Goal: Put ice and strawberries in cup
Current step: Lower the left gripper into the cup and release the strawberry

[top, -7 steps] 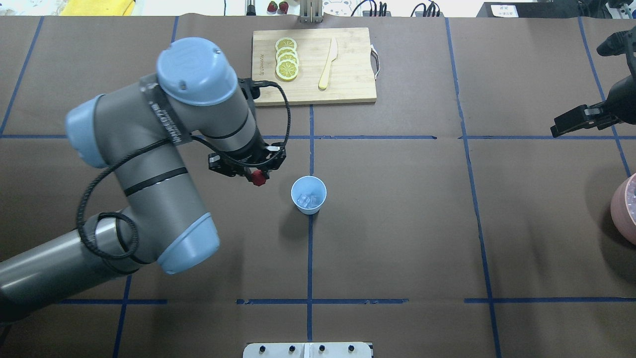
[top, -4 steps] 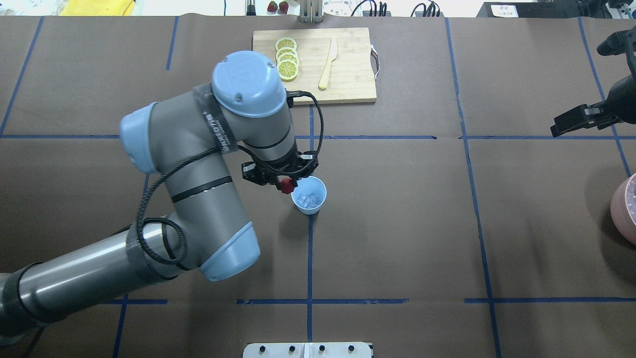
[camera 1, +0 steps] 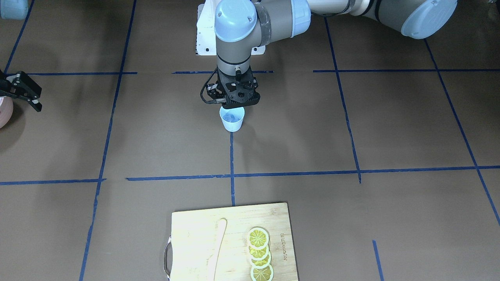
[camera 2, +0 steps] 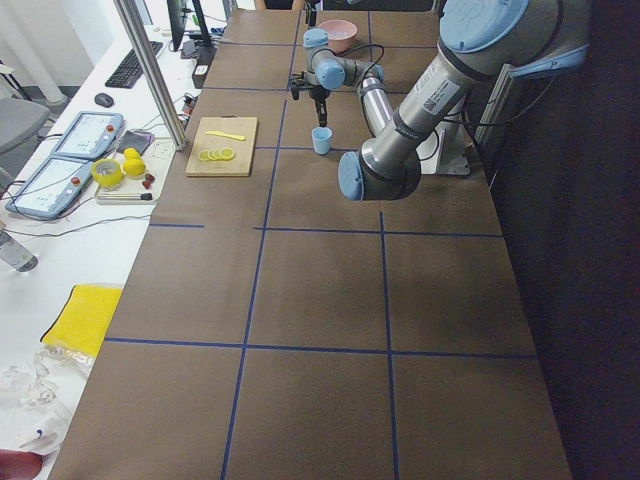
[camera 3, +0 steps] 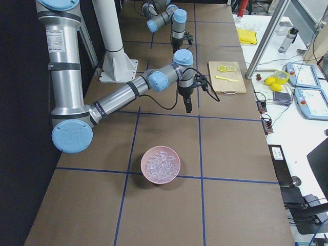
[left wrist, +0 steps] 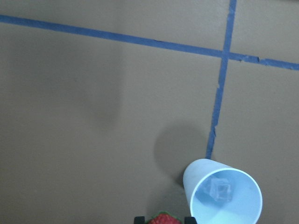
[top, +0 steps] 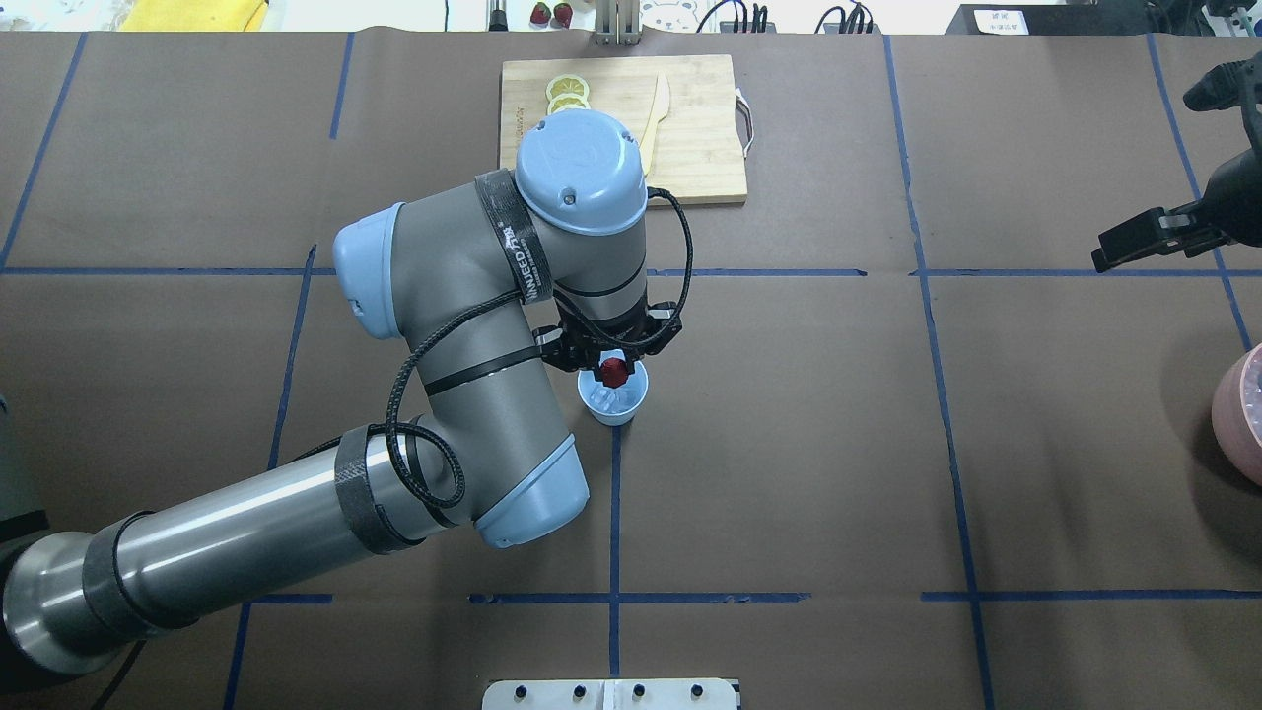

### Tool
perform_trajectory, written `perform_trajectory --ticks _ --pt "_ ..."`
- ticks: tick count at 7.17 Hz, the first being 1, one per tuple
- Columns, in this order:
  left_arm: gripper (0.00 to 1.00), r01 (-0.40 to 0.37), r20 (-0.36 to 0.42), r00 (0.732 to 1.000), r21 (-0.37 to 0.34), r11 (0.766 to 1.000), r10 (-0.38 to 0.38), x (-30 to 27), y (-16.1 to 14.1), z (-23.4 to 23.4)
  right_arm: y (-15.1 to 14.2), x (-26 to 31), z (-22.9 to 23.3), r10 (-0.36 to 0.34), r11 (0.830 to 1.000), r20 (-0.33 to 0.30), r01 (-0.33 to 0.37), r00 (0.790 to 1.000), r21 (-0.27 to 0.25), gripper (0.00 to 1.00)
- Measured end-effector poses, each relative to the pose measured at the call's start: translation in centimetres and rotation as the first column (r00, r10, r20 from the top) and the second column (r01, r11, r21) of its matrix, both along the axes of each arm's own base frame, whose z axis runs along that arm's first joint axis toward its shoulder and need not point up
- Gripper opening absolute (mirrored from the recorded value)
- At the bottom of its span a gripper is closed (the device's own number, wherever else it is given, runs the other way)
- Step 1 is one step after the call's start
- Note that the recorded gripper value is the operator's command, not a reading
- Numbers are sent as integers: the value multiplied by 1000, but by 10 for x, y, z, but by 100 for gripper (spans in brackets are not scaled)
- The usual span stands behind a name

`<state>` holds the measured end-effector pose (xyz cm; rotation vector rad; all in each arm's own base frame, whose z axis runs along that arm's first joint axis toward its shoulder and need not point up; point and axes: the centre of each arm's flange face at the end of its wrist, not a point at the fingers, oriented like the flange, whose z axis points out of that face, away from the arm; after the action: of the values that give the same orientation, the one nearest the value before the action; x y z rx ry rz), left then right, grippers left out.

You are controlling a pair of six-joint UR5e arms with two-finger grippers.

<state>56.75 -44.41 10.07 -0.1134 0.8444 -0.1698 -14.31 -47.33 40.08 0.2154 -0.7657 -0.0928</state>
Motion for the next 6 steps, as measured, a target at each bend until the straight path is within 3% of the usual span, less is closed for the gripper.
perform_trajectory --ticks 2,3,4,5,6 --pt "5 -4 6 1000 10 1000 4 9 3 5 0 0 0 0 1000 0 0 1000 1 100" --pt "24 -5 6 1000 16 1000 5 13 2 7 0 0 0 0 1000 0 0 1000 0 100" --pt "67 -5 7 1000 17 1000 5 14 2 9 -1 0 0 1 1000 -1 -1 1000 1 100" --pt "100 -5 7 1000 19 1000 5 15 1 10 -1 0 -1 1 1000 0 -1 1000 2 100" --pt "100 -6 7 1000 20 1000 5 15 1 11 -2 -1 -1 0 1000 0 0 1000 1 100"
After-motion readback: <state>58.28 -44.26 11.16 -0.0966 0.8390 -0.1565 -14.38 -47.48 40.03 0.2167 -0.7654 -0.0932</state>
